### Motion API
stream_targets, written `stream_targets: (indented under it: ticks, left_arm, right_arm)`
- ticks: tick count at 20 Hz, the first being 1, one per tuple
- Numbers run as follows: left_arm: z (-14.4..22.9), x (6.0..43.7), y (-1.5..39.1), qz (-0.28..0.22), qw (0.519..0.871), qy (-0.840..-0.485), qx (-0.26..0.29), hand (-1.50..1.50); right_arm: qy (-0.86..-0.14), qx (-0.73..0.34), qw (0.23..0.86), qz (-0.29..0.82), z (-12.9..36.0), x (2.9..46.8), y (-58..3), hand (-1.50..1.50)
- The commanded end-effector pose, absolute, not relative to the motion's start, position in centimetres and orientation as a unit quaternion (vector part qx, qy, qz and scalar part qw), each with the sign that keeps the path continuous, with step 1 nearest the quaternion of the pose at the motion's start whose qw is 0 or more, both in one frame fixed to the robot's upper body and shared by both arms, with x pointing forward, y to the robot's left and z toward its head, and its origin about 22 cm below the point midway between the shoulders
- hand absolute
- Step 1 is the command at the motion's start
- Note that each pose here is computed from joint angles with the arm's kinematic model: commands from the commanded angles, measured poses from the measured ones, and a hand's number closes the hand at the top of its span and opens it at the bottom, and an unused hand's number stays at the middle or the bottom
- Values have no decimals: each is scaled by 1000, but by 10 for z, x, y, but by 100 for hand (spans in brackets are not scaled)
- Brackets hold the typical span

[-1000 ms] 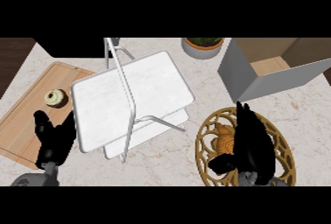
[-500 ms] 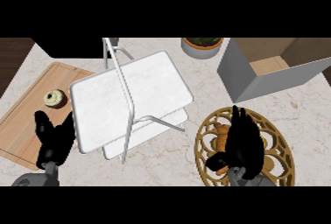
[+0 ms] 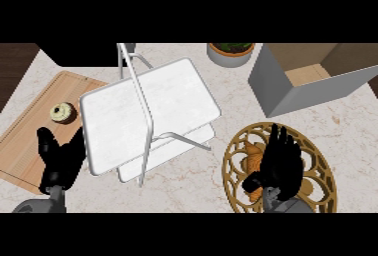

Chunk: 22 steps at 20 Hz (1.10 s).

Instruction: Pick the croissant from the placemat and place it in the tiered shelf

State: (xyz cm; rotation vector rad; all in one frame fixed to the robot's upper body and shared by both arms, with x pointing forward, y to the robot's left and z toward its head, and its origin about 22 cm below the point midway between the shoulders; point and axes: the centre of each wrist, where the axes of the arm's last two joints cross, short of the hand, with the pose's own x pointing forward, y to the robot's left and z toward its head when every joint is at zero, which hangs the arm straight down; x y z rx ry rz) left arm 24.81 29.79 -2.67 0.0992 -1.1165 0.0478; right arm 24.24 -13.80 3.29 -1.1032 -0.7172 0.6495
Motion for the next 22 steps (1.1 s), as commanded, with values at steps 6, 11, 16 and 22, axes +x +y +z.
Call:
stream_targets:
  ticks: [6, 11, 16, 22]
  left_arm:
    - [-26, 253, 297, 24, 849, -526, 43, 0]
    - [-27, 259, 309, 21, 849, -526, 43, 0]
    - [-30, 246, 294, 19, 846, -530, 48, 0]
    - [-32, 242, 293, 24, 849, -527, 35, 0]
  right_arm:
    - [-319, -512, 747, 278, 18, 252, -146, -150]
    - [-310, -476, 758, 319, -18, 239, -137, 150]
    - [-313, -440, 753, 376, -21, 256, -139, 150]
    - [-373, -436, 731, 370, -10, 234, -108, 150]
